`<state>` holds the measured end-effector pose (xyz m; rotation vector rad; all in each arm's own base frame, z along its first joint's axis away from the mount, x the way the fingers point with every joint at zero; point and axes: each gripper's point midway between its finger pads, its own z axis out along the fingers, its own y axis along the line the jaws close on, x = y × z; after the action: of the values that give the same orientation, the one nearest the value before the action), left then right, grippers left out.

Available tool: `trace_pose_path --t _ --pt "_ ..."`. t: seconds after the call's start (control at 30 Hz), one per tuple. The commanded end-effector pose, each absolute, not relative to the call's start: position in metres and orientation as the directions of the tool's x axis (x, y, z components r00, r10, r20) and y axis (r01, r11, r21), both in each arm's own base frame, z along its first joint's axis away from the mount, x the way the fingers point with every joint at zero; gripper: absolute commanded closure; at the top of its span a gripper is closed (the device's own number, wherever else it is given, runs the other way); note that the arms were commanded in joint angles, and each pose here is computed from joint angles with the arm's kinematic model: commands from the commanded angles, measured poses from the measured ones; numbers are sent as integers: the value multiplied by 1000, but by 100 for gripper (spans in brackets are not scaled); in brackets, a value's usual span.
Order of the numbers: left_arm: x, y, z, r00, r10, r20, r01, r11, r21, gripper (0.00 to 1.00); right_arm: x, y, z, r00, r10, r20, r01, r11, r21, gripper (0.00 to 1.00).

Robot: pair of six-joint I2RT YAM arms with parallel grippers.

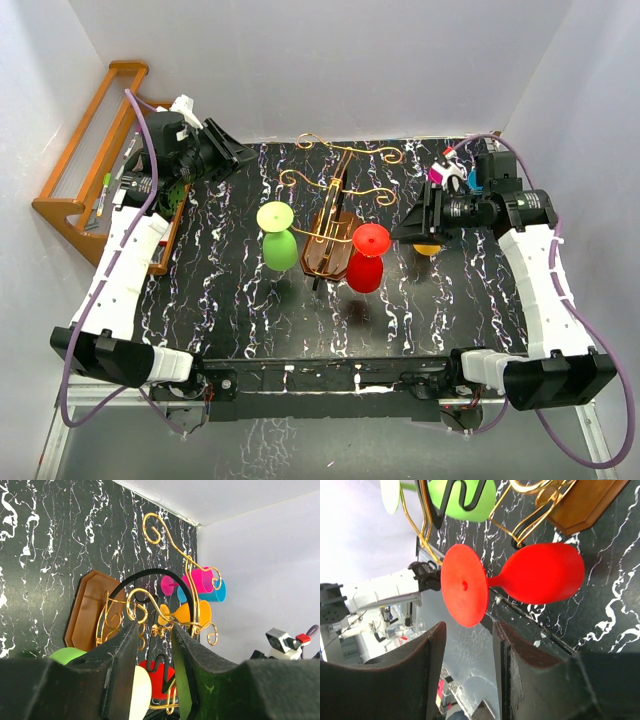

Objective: Take the wine glass off the wine glass rack

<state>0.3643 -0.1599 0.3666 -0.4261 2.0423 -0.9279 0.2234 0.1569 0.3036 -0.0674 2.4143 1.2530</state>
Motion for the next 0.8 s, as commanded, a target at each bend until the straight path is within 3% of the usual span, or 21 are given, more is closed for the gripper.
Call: trace_pose_path --t 0.0,0.63,0.77 --pt "362 -161 381 -584 -588 -559 67 652 -756 69 209 165 307 -909 107 -403 -280 559 780 55" --pt "353 -160 375 -593 -590 -548 55 649 -759 69 235 178 275 -905 113 -410 -263 609 748 59" --pt "352 -159 375 -590 -593 -548 53 649 -759 69 238 179 273 -905 132 -405 -247 613 750 65"
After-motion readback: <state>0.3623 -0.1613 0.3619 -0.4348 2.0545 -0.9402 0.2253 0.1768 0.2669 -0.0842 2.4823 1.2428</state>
